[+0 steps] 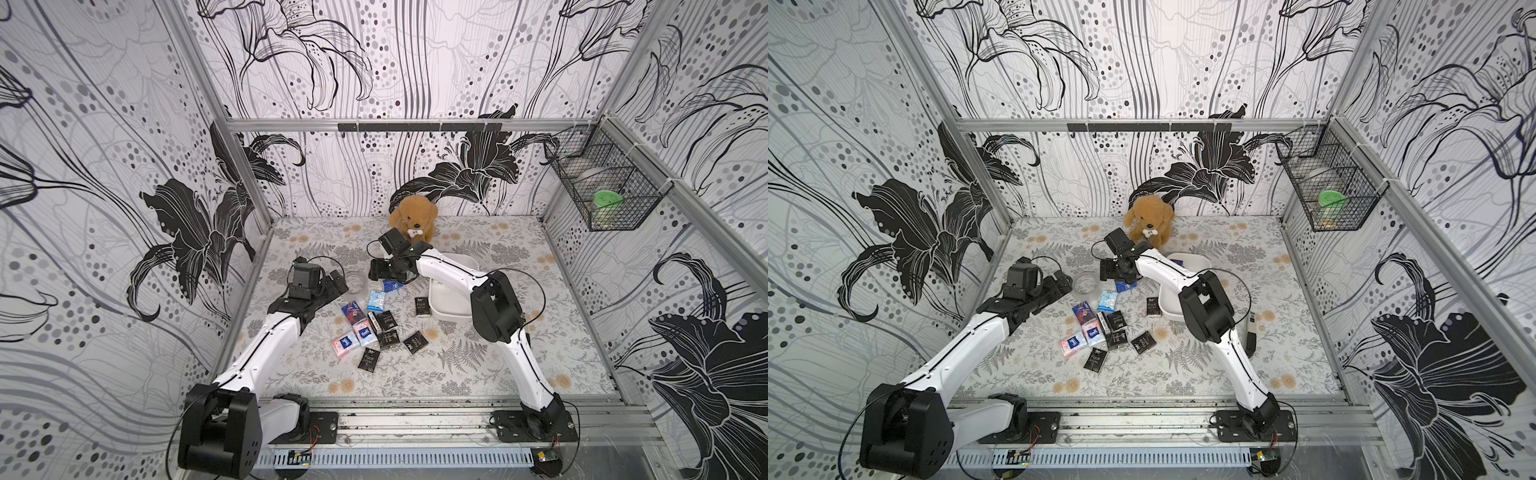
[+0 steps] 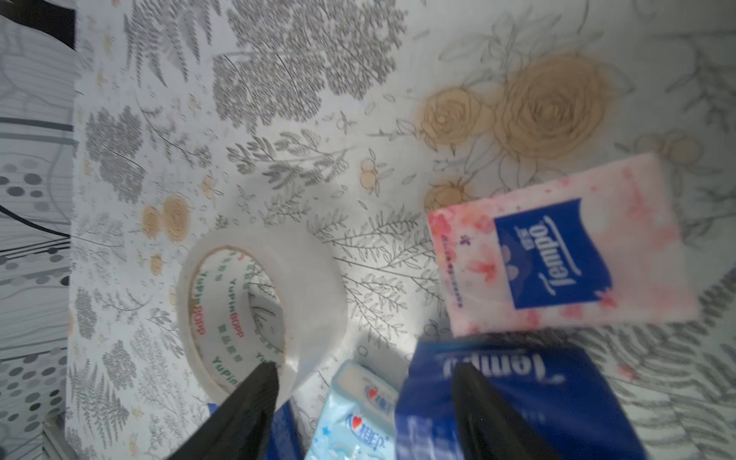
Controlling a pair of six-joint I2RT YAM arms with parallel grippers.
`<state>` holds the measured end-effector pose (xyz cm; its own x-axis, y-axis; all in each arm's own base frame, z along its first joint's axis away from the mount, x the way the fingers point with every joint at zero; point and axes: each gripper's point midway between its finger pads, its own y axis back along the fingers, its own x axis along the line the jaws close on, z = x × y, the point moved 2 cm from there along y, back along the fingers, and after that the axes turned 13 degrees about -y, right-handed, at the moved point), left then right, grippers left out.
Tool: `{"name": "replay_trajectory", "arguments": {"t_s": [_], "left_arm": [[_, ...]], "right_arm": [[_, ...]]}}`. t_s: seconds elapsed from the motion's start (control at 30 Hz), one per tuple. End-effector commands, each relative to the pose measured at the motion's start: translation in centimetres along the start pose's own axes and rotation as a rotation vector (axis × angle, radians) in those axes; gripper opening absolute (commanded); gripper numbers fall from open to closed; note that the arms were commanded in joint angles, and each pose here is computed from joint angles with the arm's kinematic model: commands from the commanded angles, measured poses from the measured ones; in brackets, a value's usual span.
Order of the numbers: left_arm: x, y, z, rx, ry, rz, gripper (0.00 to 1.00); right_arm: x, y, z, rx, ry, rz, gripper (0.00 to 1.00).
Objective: Put the pocket tissues into the storage box
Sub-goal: Pick up the pocket tissues from the center of the board.
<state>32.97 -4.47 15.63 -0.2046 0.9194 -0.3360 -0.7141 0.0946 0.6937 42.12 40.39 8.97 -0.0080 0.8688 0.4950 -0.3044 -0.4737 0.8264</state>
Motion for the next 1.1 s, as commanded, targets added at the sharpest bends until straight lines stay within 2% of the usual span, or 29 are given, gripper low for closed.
{"name": "replay_trajectory", "arguments": {"t_s": [0.0, 0.4, 0.63, 1.07], "left_arm": [[-0.3, 0.1, 0.5, -0.019, 0.000, -0.024, 0.97], [-0.6, 0.3, 0.6, -0.027, 0.007, -0.044, 0.97], [-0.5, 0.2, 0.4, -0.022, 0.007, -0.046, 0.97], [-0.6, 0.2, -0.1, -0.007, 0.015, -0.058, 0.97]], "right_arm": [[0.3, 1.9, -0.9, 0.016, -0.017, 0.010, 0.75], [-1.6, 6.4, -2.8, -0.004, -0.003, -0.064, 0.75], [-5.2, 9.0, -2.9, -0.053, 0.002, -0.276, 0.75], [-7.2, 6.4, -3.8, -0.001, 0.000, -0.368, 0.69]]}}
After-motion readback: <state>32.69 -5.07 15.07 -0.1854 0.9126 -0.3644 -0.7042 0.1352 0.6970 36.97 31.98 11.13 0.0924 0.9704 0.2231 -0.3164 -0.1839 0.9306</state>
